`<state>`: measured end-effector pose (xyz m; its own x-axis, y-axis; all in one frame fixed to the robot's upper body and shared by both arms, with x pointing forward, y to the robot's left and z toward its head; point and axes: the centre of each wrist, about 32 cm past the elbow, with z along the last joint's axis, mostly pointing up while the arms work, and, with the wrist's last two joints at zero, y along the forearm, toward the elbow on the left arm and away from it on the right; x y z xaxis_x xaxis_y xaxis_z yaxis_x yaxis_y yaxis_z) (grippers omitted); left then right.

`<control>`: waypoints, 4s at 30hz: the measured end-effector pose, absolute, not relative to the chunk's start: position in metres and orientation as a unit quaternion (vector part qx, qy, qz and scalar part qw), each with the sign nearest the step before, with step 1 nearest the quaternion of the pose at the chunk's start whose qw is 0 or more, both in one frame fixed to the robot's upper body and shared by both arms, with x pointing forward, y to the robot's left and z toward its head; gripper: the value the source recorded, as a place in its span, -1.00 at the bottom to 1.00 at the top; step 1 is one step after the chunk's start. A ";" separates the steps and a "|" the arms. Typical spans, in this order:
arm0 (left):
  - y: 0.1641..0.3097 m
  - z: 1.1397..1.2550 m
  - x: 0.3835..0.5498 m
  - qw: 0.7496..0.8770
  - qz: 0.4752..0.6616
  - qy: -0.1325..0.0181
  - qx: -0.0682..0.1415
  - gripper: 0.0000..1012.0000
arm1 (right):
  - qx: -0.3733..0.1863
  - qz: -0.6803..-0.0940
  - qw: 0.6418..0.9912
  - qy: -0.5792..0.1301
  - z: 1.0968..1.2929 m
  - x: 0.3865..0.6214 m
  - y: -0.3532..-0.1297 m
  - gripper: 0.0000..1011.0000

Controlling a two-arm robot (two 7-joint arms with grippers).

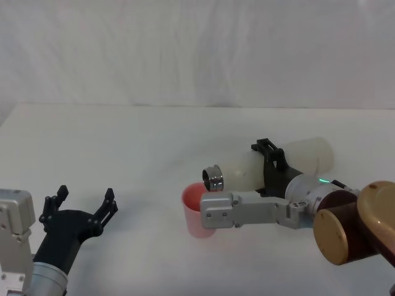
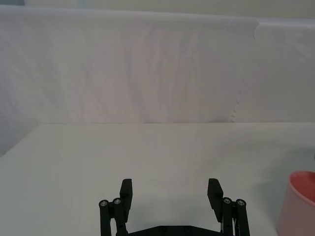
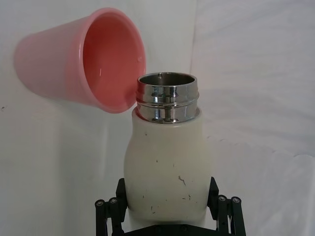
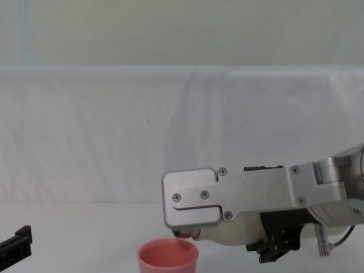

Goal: Grasp the thermos with one hand and pour water into the cup lid.

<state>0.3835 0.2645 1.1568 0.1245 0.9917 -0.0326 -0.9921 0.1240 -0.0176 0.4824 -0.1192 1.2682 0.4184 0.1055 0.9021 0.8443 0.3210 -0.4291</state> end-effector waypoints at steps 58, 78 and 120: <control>0.265 1.157 0.384 0.750 0.662 0.006 -0.017 0.98 | -0.530 -0.265 0.649 -0.477 1.274 0.486 -0.115 0.90; 0.265 1.157 0.384 0.750 0.662 0.006 -0.017 0.98 | -0.535 -0.260 0.644 -0.480 1.274 0.487 -0.112 0.90; 0.265 1.157 0.384 0.750 0.662 0.006 -0.017 0.98 | -0.456 -0.337 0.697 -0.439 1.275 0.474 -0.134 0.90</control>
<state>0.3835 0.2645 1.1568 0.1245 0.9917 -0.0327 -0.9921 0.1240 -0.0176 0.4738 -0.1339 1.2751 0.3872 -0.0679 0.9195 0.8702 0.3567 -0.3400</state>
